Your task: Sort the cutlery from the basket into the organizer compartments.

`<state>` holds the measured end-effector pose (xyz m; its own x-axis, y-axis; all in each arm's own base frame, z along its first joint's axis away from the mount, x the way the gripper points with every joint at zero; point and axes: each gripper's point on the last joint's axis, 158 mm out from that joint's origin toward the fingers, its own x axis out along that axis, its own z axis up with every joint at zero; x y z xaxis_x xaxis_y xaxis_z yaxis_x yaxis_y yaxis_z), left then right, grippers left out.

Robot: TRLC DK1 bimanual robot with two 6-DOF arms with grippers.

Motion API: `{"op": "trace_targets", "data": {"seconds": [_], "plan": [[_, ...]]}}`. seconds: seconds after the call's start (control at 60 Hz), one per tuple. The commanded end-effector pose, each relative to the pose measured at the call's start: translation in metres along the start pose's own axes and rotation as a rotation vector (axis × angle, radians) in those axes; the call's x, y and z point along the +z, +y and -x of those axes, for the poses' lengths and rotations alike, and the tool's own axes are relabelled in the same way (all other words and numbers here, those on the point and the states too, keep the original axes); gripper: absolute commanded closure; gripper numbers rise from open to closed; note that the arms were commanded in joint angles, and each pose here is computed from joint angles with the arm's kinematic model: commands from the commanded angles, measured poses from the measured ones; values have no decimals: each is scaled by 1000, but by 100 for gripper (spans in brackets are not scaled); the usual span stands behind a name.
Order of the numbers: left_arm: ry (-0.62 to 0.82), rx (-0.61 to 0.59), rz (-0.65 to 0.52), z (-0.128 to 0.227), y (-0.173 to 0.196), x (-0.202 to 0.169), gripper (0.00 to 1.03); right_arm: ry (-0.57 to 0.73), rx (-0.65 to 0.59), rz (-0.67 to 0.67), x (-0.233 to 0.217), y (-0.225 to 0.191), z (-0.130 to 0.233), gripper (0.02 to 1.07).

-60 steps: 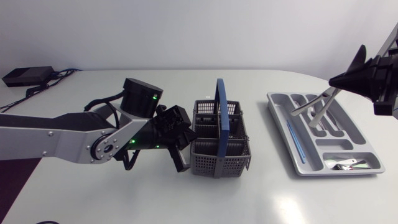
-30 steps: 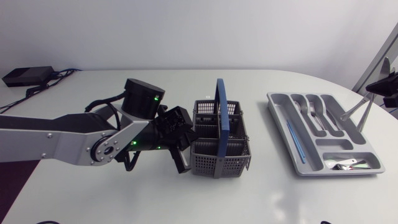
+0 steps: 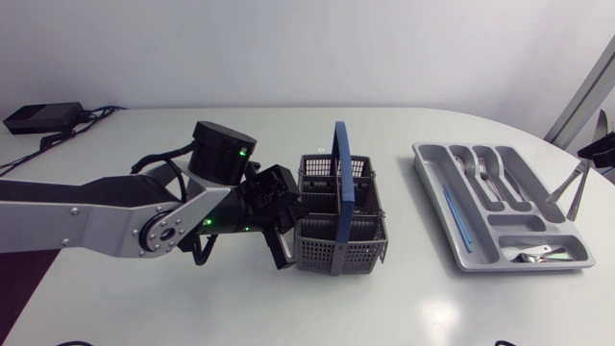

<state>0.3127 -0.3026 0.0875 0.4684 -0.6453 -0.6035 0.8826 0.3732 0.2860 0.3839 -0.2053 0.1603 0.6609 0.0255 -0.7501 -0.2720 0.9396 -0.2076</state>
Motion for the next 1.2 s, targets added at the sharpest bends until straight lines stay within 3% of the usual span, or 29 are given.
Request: {"op": "trace_targets", "data": {"seconds": [0.0, 0.6, 1.183], "plan": [[8, -3, -29, 5, -6, -4, 100, -9, -39, -28, 5, -19, -2, 101], [26, 6, -27, 5, -4, -9, 100, 93, -9, -107, 12, -19, -68, 101], [33, 0, -28, 4, -6, -11, 100, 241, -11, -208, -28, -40, -141, 101]]}}
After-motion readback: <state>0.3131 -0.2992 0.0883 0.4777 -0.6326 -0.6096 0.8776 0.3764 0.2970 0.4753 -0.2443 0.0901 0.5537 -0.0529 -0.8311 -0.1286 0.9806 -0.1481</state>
